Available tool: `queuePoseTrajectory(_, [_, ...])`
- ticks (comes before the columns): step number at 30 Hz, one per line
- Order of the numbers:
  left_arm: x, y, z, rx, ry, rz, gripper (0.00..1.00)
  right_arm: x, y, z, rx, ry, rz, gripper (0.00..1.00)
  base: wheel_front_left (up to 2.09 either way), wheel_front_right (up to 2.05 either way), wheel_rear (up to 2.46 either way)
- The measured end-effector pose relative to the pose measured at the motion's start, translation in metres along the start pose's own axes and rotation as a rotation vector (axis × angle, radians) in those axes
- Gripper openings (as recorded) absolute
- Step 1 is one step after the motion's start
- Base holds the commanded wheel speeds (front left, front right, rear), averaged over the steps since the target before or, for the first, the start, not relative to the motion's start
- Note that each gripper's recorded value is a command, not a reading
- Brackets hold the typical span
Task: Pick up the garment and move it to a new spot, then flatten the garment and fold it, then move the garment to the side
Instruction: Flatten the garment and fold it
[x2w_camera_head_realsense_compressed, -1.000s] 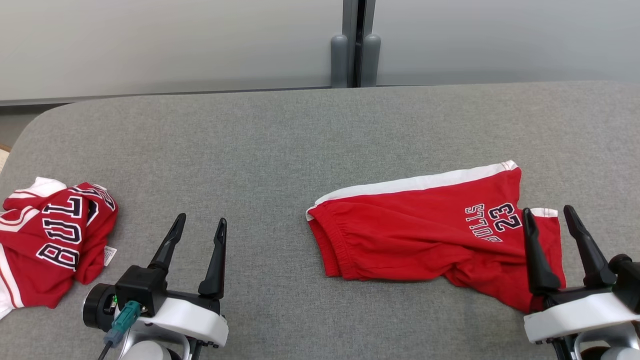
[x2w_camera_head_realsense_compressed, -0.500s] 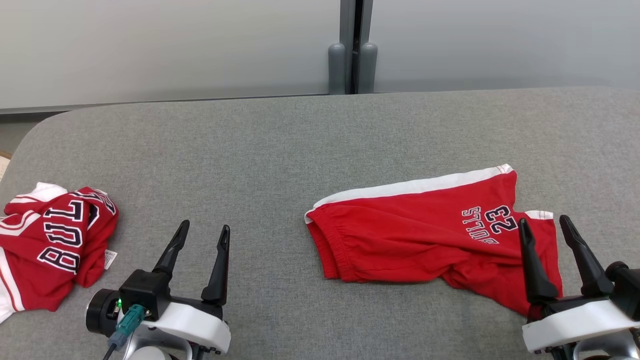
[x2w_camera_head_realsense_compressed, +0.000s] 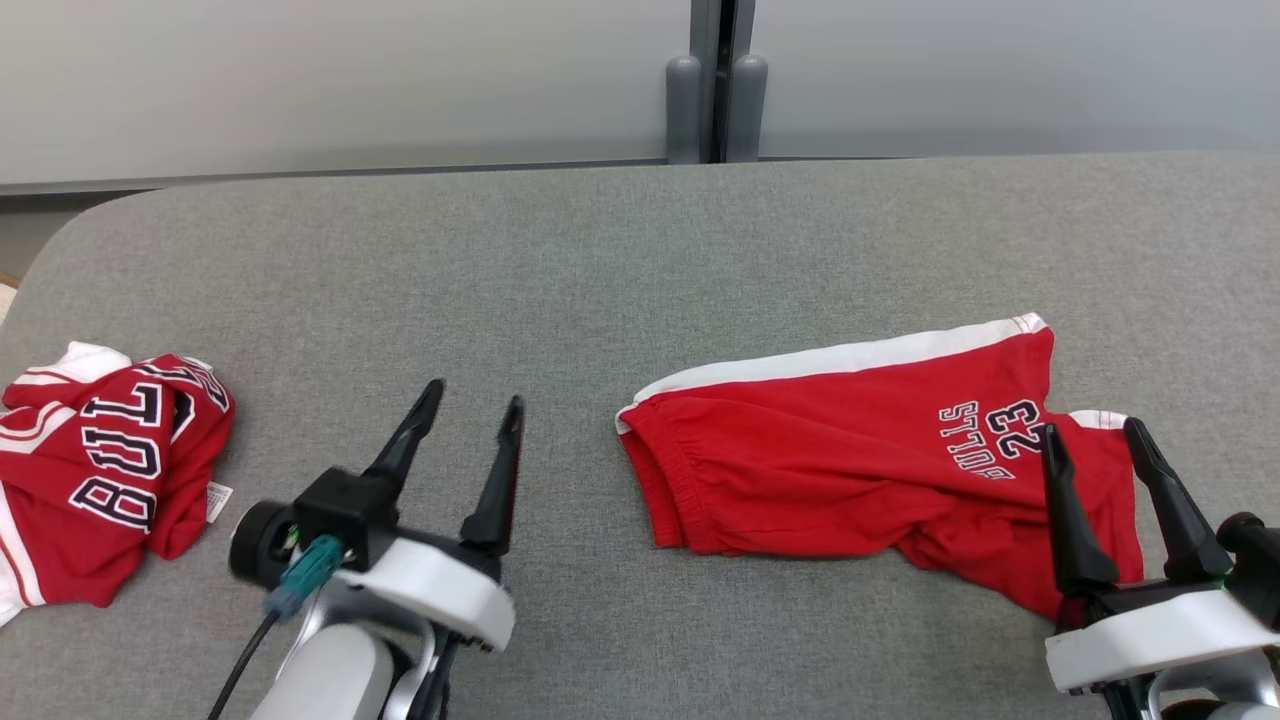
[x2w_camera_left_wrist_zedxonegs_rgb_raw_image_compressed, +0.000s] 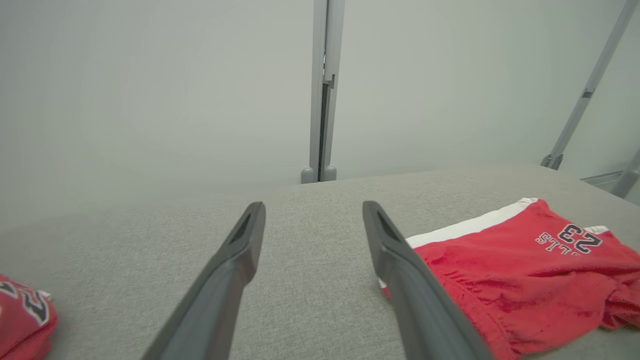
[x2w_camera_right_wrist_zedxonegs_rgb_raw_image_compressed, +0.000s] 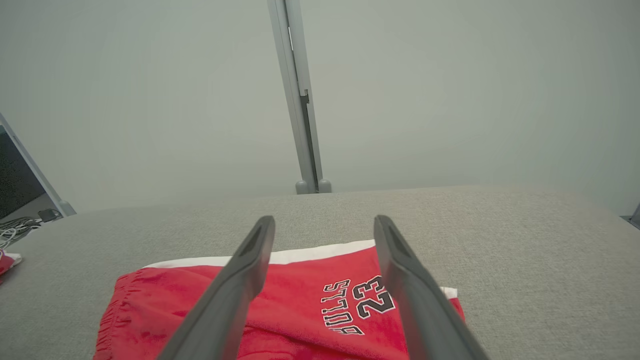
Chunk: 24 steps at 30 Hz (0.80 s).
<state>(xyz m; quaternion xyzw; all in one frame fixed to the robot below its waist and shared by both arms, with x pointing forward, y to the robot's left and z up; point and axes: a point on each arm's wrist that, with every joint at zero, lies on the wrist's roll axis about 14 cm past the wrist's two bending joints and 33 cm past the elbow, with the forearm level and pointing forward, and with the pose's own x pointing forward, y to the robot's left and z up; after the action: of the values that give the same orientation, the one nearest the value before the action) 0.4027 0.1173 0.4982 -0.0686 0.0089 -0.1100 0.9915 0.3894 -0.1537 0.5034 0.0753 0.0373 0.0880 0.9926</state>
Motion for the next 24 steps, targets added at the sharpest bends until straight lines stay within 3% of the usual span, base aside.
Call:
queuePoseTrajectory(3, [0.030, -0.035, 0.000, -0.030, 0.043, -0.131, 1.00, 0.010, 0.003, -0.005, 0.010, 0.010, 0.009, 1.00, 0.00, 0.00, 0.00])
queuePoseTrajectory(7, [0.054, -0.057, -0.024, -0.052, 0.164, -0.220, 1.00, 0.017, 0.001, -0.013, 0.020, 0.030, 0.005, 1.00, 0.00, 0.00, 0.00])
queuePoseTrajectory(16, [0.061, -0.070, -0.101, -0.085, 0.485, -0.280, 1.00, 0.016, -0.015, -0.030, 0.039, 0.070, -0.045, 1.00, 0.00, 0.00, 0.00])
queuePoseTrajectory(17, [0.059, -0.071, -0.107, -0.093, 0.506, -0.284, 0.92, 0.016, -0.016, -0.032, 0.042, 0.074, -0.048, 1.00, 0.00, 0.00, 0.00])
queuePoseTrajectory(18, [0.057, -0.071, -0.114, -0.089, 0.538, -0.286, 0.73, 0.016, -0.017, -0.033, 0.044, 0.075, -0.051, 1.00, 0.00, 0.00, 0.00])
queuePoseTrajectory(19, [0.056, -0.071, -0.119, -0.084, 0.557, -0.291, 0.42, 0.016, -0.018, -0.034, 0.045, 0.077, -0.053, 1.00, 0.00, 0.00, 0.00])
queuePoseTrajectory(20, [0.056, -0.071, -0.122, -0.081, 0.568, -0.293, 0.26, 0.016, -0.019, -0.034, 0.048, 0.077, -0.056, 1.00, 0.00, 0.00, 0.00])
queuePoseTrajectory(21, [0.055, -0.071, -0.126, -0.075, 0.581, -0.295, 0.00, 0.017, -0.019, -0.034, 0.052, 0.075, -0.056, 1.00, 0.00, 0.00, 0.00])
queuePoseTrajectory(24, [0.057, -0.072, -0.128, -0.068, 0.574, -0.305, 0.00, 0.019, -0.020, -0.034, 0.054, 0.074, -0.058, 1.00, 0.00, 0.00, 0.00])
